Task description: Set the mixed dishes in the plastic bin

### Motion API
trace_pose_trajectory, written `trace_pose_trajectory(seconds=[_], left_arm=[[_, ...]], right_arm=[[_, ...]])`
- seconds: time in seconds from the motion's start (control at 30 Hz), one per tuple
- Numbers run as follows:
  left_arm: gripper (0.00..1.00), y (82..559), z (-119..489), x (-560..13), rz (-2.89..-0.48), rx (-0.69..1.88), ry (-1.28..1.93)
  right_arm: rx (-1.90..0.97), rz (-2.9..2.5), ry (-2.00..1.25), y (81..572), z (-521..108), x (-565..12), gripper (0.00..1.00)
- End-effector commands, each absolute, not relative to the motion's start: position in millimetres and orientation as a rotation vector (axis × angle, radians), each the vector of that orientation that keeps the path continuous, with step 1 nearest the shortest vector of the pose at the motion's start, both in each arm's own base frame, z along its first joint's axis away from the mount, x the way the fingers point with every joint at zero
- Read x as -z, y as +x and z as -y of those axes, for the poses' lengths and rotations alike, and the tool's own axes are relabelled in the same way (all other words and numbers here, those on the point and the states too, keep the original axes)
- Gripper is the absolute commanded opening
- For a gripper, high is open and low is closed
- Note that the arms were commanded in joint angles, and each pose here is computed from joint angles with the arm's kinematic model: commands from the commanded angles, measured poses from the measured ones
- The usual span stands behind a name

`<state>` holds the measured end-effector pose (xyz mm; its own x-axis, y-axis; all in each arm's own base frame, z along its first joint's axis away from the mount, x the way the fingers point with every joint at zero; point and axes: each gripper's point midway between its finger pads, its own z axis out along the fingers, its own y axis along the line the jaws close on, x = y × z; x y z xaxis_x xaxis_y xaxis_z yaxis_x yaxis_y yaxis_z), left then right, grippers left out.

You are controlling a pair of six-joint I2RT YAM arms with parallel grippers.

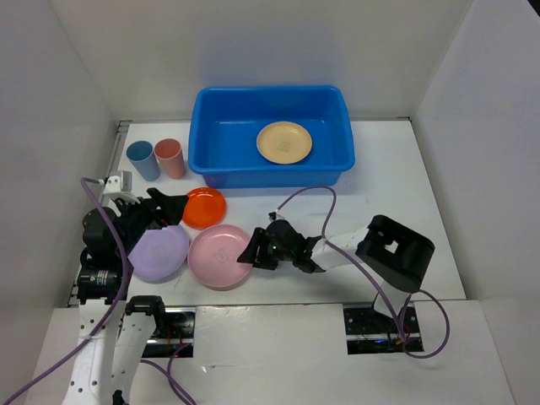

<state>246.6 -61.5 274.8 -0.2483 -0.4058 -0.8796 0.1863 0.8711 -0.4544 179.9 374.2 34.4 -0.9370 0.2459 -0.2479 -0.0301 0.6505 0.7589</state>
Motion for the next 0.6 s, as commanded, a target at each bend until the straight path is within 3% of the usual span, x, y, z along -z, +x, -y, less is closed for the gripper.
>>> trace_pose_trajectory(seconds=[0.0, 0.07, 0.13, 0.33, 0.5, 0.57], left_arm=[[1.00, 248, 62, -283, -1.701, 0.572, -0.161], [1.00, 248, 62, -283, -1.701, 0.572, -0.161], [1.00, 248, 62, -283, -1.701, 0.572, -0.161], [1.00, 247, 61, -285, -1.691, 0.564, -0.165], [1.00, 247, 61, -285, -1.691, 0.564, -0.165], [1.00, 247, 61, -285, -1.691, 0.564, -0.165]], right_arm=[[-1.082, -2.580, 0.236, 177, -370, -8, 0.56], [-1.075, -2.573, 0.260, 179, -369, -8, 0.48], [-1.040, -2.564, 0.295, 183, -365, -8, 0.30], [-0.942, -2.583, 0.337, 180, -345, -18, 0.00], [-0.769, -2.654, 0.225, 162, -307, -37, 0.00], [-0.870, -2.626, 0.147, 151, -304, -72, 0.00]])
